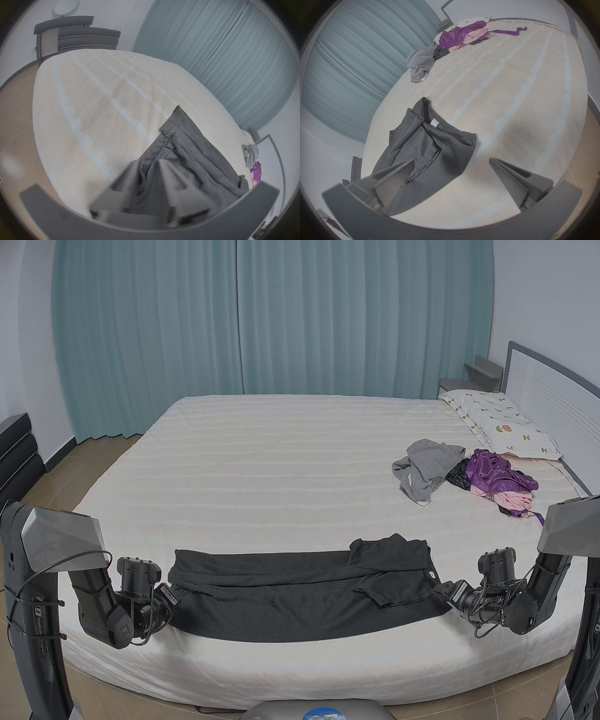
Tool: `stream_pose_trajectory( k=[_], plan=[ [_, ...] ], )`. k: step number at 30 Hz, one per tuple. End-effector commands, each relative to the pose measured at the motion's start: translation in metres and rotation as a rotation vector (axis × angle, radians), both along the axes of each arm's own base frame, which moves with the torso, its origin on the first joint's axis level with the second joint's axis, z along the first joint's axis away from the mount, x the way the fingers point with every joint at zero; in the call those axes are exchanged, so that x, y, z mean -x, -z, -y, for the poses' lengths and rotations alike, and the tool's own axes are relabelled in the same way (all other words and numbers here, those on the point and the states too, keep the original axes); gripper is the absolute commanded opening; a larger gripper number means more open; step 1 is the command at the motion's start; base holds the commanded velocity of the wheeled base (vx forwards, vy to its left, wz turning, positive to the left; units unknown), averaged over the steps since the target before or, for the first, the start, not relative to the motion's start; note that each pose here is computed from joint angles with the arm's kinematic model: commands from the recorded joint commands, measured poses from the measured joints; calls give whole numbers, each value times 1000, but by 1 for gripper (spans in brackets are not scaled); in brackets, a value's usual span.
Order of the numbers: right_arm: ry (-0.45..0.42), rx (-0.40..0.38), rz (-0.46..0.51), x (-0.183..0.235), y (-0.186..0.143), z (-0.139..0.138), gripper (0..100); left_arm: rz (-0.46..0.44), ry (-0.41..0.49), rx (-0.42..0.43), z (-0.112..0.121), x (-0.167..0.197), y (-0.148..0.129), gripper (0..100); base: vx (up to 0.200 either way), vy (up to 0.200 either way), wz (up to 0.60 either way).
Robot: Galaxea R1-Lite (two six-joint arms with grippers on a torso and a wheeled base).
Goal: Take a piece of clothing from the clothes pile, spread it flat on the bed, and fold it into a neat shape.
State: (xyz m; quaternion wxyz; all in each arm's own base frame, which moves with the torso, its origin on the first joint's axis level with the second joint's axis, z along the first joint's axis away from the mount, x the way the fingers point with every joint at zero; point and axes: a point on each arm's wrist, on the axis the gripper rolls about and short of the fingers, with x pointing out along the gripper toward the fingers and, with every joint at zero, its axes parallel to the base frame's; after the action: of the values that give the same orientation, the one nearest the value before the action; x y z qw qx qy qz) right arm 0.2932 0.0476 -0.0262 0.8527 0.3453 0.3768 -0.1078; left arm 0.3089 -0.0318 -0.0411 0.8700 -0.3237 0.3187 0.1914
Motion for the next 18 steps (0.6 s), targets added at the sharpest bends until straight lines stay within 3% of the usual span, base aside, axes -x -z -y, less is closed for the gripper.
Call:
stream_pose_trajectory(
  k=[1, 8, 9, 18],
  plan=[
    [-7, 3, -21, -6, 12, -3, 100, -3, -16, 18, -1, 1, 2, 0, 0, 0, 0],
    [24, 41, 1, -25, 23, -5, 100, -8, -17, 22, -1, 2, 2, 0, 0, 0, 0],
    [25, 43, 5, -27, 24, -6, 0, -11, -16, 22, -1, 3, 3, 0, 0, 0, 0],
    [33, 34, 21, -11, 5, -1, 0, 6, -39, 22, -8, 1, -2, 0, 0, 0, 0]
  ],
)
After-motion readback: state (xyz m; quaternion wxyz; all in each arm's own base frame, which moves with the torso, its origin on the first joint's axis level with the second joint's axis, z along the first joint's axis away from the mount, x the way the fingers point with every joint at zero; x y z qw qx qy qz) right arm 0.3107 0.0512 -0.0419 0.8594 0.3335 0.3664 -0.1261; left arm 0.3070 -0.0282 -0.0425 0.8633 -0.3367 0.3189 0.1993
